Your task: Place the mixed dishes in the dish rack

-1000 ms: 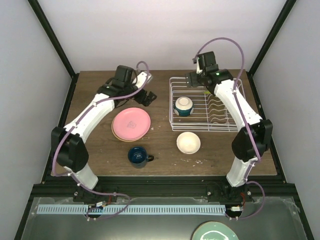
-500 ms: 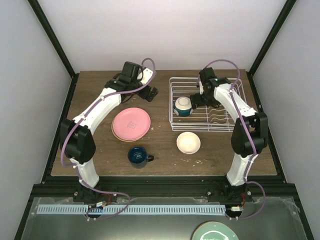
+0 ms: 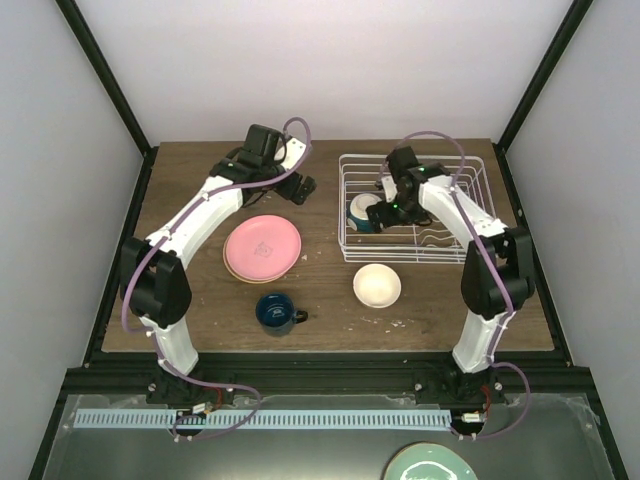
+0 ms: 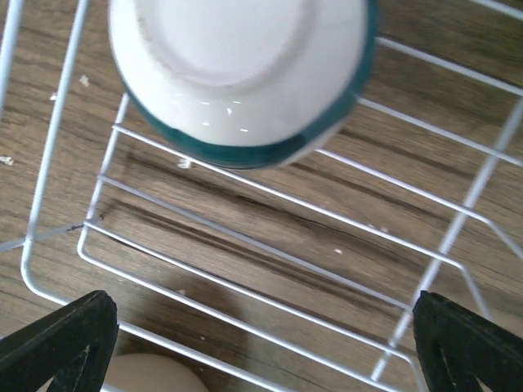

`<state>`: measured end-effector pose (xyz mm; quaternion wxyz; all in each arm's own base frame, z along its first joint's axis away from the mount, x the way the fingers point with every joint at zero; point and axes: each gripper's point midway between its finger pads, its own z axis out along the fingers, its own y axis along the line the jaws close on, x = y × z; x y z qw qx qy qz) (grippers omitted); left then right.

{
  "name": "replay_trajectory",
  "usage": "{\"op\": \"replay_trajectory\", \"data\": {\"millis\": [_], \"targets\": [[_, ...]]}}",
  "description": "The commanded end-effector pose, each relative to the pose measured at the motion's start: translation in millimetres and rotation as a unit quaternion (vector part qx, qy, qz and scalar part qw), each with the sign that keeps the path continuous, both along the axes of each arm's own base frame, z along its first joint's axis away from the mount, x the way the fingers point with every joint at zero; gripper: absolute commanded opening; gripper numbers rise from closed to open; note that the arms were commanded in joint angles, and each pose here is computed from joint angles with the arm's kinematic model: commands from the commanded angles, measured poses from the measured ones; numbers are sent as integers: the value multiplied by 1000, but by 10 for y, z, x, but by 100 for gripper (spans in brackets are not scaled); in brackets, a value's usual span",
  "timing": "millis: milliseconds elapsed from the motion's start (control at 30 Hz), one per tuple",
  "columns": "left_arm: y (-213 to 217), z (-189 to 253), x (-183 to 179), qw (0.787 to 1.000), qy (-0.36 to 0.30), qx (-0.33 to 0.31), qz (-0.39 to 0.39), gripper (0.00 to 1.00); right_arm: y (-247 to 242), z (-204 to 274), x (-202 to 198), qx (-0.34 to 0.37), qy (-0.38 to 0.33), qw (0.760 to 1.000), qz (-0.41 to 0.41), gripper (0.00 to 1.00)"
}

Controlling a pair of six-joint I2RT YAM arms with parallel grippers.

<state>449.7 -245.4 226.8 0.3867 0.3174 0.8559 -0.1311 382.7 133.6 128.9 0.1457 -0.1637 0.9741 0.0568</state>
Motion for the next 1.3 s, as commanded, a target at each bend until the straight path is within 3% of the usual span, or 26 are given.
{"op": "replay_trajectory", "data": {"millis": [0,733,1267], "targets": [[58,-31,-16,1000,0,9,4,100,266,-151,26,7,3,1000,29,100],[288,5,29,999,-2,13,33,100,263,-607,507,-43,-40,998,-17,100],[287,-33,40,1000,9,0,26,100,210,-381,1157,-80,-143,985,-61,100]]}}
